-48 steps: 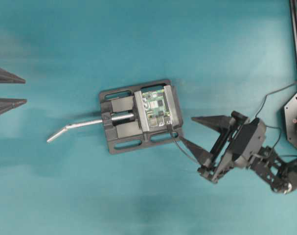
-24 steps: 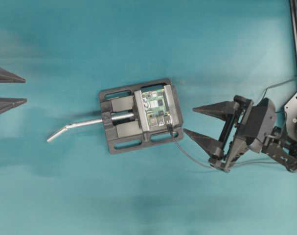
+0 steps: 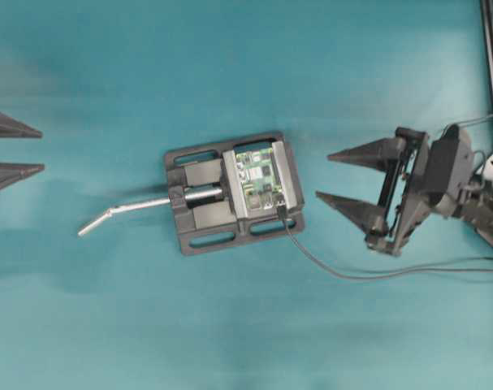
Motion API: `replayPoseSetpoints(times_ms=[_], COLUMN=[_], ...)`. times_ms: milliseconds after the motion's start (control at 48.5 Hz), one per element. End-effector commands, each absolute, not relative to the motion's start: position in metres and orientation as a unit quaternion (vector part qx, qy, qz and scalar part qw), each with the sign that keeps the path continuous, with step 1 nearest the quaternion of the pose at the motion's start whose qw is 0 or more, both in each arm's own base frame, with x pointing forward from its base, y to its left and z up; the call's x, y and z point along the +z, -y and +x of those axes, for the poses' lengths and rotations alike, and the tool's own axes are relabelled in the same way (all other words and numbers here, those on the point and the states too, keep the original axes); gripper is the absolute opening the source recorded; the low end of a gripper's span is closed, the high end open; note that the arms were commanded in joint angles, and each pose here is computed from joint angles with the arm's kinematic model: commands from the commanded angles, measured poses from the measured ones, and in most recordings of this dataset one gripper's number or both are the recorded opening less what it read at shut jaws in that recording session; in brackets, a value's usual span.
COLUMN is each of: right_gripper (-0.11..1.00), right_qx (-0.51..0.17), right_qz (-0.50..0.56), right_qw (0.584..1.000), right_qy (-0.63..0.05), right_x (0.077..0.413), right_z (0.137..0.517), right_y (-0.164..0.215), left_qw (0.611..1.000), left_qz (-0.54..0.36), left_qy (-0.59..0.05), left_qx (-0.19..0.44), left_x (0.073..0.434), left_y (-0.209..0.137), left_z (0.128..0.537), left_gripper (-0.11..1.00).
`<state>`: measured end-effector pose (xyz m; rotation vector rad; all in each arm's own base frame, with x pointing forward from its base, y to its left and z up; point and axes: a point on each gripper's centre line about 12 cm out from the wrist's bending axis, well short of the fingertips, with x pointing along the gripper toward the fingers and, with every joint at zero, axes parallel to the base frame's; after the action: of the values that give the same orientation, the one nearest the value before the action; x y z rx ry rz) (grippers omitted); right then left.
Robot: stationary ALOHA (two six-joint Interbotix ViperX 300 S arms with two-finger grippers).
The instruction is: Insert the USB into the fixed PCB.
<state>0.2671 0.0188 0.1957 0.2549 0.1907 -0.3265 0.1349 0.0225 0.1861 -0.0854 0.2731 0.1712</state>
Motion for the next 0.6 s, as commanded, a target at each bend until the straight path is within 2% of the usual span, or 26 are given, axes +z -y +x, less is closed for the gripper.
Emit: replayPoseSetpoints(times_ms=[0,578], right_gripper=[0.74,0.74], right_qx=[-0.152,-0.126], right_qz=[0.123,0.117], right_qw=[0.977,0.982], right_qy=[-0.084,-0.075], right_x=[0.204,0.205], right_z=[0.263,0.203], right_y=[-0.015,0.011], left_qw=[0.987,0.987], left_qz=[-0.04,-0.04], left_qy=[-0.13,-0.13], left_qx=[0.087,0.086], left_x=[0.191,0.191], left_y=[-0.023,-0.023], left_z=[0.136,0.136], left_gripper=[0.64,0.64])
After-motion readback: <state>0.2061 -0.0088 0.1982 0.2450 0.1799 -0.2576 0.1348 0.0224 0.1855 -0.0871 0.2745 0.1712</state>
